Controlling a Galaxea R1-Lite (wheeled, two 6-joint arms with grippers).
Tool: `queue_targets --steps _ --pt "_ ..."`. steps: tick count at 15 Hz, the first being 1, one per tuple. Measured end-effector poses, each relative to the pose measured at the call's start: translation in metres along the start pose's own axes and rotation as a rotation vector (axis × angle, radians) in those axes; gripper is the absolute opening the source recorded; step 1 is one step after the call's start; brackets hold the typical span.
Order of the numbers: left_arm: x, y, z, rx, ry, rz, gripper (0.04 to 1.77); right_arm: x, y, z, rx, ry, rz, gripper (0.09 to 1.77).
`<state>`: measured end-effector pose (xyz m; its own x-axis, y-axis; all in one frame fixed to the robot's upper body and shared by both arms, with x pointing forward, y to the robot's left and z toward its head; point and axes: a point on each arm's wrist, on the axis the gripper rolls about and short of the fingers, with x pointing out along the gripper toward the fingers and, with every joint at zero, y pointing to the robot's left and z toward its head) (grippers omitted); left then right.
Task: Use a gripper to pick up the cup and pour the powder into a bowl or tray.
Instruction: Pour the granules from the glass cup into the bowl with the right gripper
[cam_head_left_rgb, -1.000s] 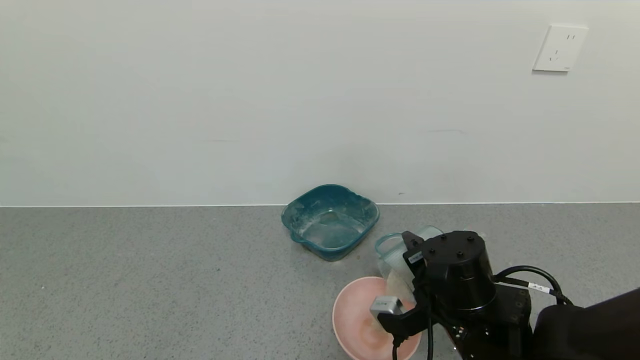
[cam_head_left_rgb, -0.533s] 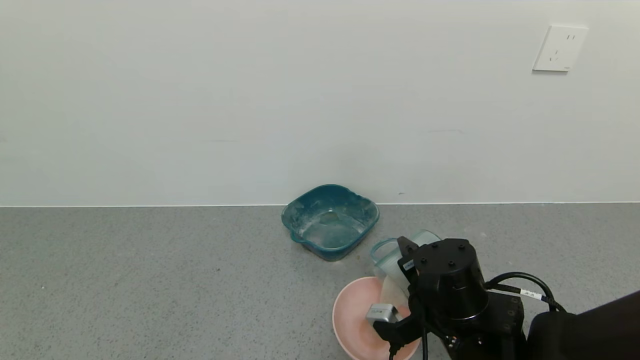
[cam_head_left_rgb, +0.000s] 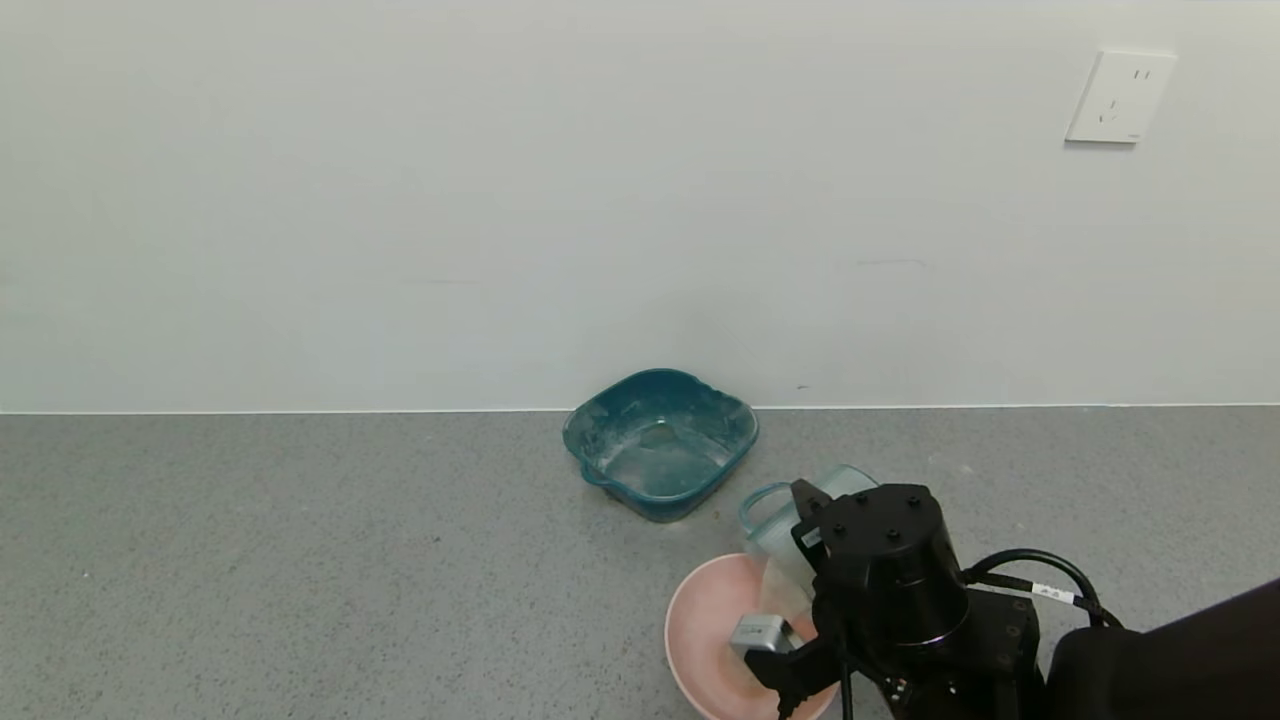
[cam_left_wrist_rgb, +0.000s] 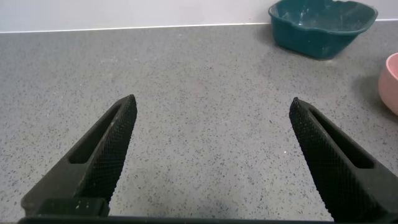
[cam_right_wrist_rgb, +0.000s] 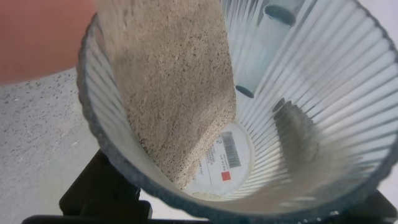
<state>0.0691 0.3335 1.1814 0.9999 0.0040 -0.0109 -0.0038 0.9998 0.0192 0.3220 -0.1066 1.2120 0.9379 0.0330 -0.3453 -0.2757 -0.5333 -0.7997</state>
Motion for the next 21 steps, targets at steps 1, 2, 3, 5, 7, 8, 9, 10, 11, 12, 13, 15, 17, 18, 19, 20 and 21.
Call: queue_targets --steps 1,2,3,5,7,8,9,10,11,12,13,15,17,18,19,20,21 --pt "0.0000 0.0000 0.0000 0.000 0.000 0.000 1.76 -0.0002 -0.0001 0.0002 0.000 -0.001 -0.001 1.35" --pt "0.0000 0.0000 0.0000 0.000 0.000 0.000 1.76 -0.0001 -0.0001 0.0003 0.000 -0.001 -0.001 1.35" --pt "0.0000 0.0000 0.0000 0.000 0.000 0.000 1.76 -0.0001 -0.0001 0.0003 0.000 -0.001 -0.001 1.35" --pt "0.0000 0.0000 0.0000 0.000 0.000 0.000 1.76 -0.0002 -0.0001 0.0004 -0.001 -0.001 -0.002 1.35" --pt "0.0000 0.0000 0.0000 0.000 0.000 0.000 1.76 -0.0005 0.0000 0.0006 0.001 -0.002 -0.002 1.35" --pt "0.0000 0.0000 0.0000 0.000 0.000 0.000 1.76 -0.0006 -0.0002 0.0006 0.003 0.004 -0.003 1.35" --pt "0.0000 0.0000 0.0000 0.000 0.000 0.000 1.76 -0.0006 -0.0005 0.0004 0.007 0.013 -0.003 1.35" --pt "0.0000 0.0000 0.0000 0.000 0.000 0.000 1.76 -0.0009 -0.0001 0.0006 0.006 0.015 -0.002 1.35" --pt "0.0000 0.0000 0.0000 0.000 0.000 0.000 1.76 -0.0012 0.0001 0.0004 0.008 0.015 -0.003 1.35" --pt "0.0000 0.0000 0.0000 0.000 0.000 0.000 1.76 -0.0015 0.0003 0.0004 0.013 0.015 -0.006 1.35" --pt "0.0000 0.0000 0.0000 0.000 0.000 0.000 1.76 -0.0022 0.0007 0.0003 0.014 0.014 -0.005 1.35" --pt "0.0000 0.0000 0.0000 0.000 0.000 0.000 1.76 -0.0032 0.0003 -0.0011 0.027 0.017 -0.007 1.35" --pt "0.0000 0.0000 0.0000 0.000 0.000 0.000 1.76 -0.0040 0.0009 -0.0022 0.068 0.022 -0.003 1.35" --pt "0.0000 0.0000 0.0000 0.000 0.000 0.000 1.76 -0.0049 0.0015 -0.0021 0.096 0.020 -0.003 1.35" --pt "0.0000 0.0000 0.0000 0.000 0.000 0.000 1.76 -0.0059 0.0025 -0.0018 0.127 0.018 -0.003 1.35" --pt "0.0000 0.0000 0.0000 0.000 0.000 0.000 1.76 -0.0073 0.0039 -0.0011 0.159 0.015 0.000 1.35" --pt "0.0000 0.0000 0.0000 0.000 0.000 0.000 1.76 -0.0090 0.0052 -0.0007 0.188 0.011 0.001 1.35"
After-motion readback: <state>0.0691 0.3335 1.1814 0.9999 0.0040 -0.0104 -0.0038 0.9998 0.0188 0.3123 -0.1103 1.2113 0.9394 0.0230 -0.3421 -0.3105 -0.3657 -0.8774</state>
